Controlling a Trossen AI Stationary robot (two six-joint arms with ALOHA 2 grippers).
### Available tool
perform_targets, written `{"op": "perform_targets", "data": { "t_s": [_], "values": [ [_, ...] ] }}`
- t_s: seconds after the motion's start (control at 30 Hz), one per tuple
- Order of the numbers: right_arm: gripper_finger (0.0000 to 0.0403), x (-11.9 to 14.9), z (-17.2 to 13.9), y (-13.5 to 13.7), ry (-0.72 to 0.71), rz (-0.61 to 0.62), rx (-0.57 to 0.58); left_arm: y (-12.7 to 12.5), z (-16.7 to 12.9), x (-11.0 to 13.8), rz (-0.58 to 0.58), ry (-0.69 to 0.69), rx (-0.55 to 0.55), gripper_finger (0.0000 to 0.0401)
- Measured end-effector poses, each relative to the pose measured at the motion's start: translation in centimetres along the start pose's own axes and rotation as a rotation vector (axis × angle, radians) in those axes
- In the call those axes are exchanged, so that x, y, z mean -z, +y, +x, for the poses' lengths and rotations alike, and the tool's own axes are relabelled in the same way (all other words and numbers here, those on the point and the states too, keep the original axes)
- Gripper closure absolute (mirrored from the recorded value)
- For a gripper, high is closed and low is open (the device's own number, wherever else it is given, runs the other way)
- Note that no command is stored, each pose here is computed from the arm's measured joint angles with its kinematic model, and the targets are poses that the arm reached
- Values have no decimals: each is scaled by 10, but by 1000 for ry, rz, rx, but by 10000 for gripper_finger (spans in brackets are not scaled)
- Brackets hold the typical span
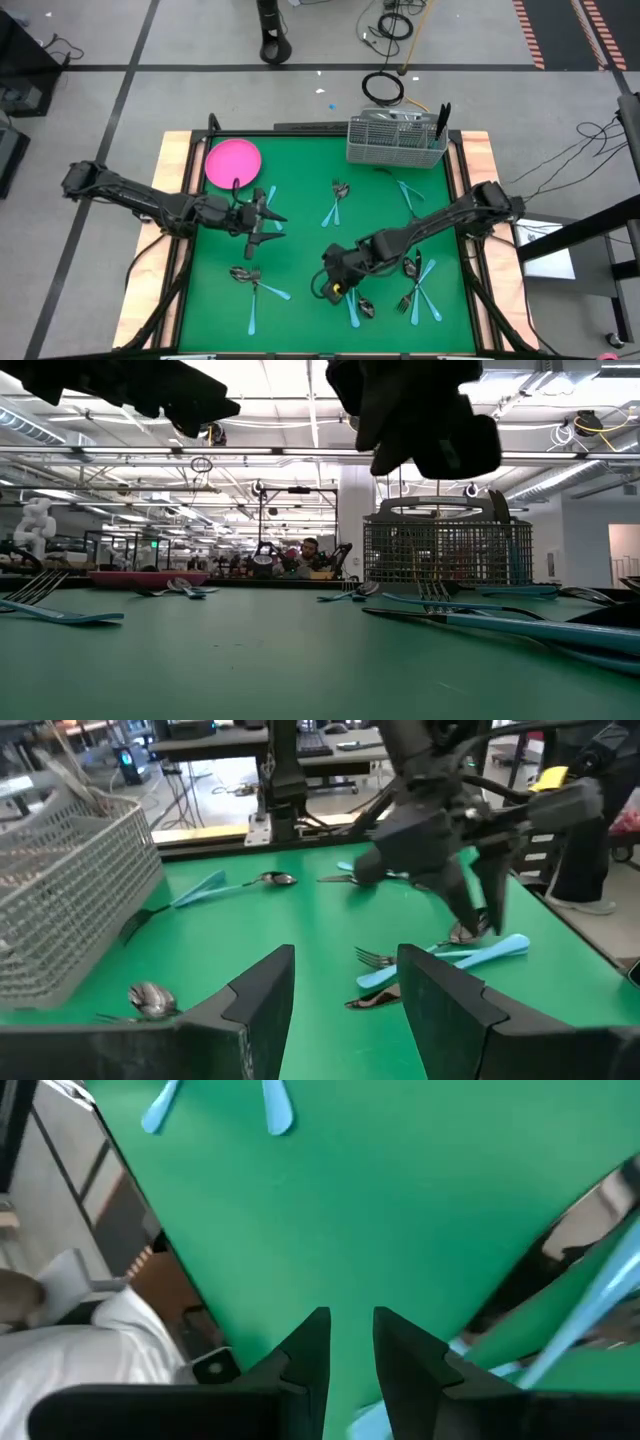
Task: Sort silverware
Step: Put the blue table knife into the gray silverware basket
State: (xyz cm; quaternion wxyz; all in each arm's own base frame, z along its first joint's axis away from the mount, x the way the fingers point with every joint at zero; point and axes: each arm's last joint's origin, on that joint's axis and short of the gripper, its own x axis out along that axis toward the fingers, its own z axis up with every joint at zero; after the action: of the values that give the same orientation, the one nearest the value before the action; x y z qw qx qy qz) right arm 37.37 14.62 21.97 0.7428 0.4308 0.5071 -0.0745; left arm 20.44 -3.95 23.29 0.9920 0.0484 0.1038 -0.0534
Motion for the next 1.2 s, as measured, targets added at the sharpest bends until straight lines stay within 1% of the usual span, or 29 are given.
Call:
{"op": "perform_targets", "data": {
  "t_s": [0.13, 0.27, 0.37, 0.47, 0.6, 0.7, 0.8, 0.9, 1.0, 1.13, 1.2],
  "values": [
    [332, 7, 3, 14, 18, 49, -1, 1, -5, -5, 19, -34, -2, 221],
    [332, 15, 6, 22, 35, 99, 59, 2, -13, -12, 19, -81, -4, 221],
    [332, 18, 7, 30, 3, 123, 118, 3, -18, -16, 14, -110, 4, 221],
    [332, 16, 13, 28, -41, 134, 201, 2, -21, -18, 12, -130, 22, 221],
    [332, 11, 29, 25, -86, 120, 248, 2, -22, -19, 12, -133, 38, 221],
    [332, 10, 39, 22, -49, 102, 249, 2, -22, -18, 12, -129, 39, 221],
    [332, 12, 42, 21, 12, 114, 244, 2, -22, -18, 12, -123, 40, 221],
    [332, 13, 41, 21, 1, 138, 251, 2, -22, -18, 12, -123, 40, 221],
    [332, 13, 40, 17, -16, 148, 293, 2, -22, -18, 14, -124, 39, 221],
    [332, 16, 41, 10, 4, 141, 377, 2, -22, -18, 15, -124, 39, 221],
    [332, 17, 42, 8, 10, 138, 397, 2, -22, -18, 18, -124, 39, 221]
  ]
}}
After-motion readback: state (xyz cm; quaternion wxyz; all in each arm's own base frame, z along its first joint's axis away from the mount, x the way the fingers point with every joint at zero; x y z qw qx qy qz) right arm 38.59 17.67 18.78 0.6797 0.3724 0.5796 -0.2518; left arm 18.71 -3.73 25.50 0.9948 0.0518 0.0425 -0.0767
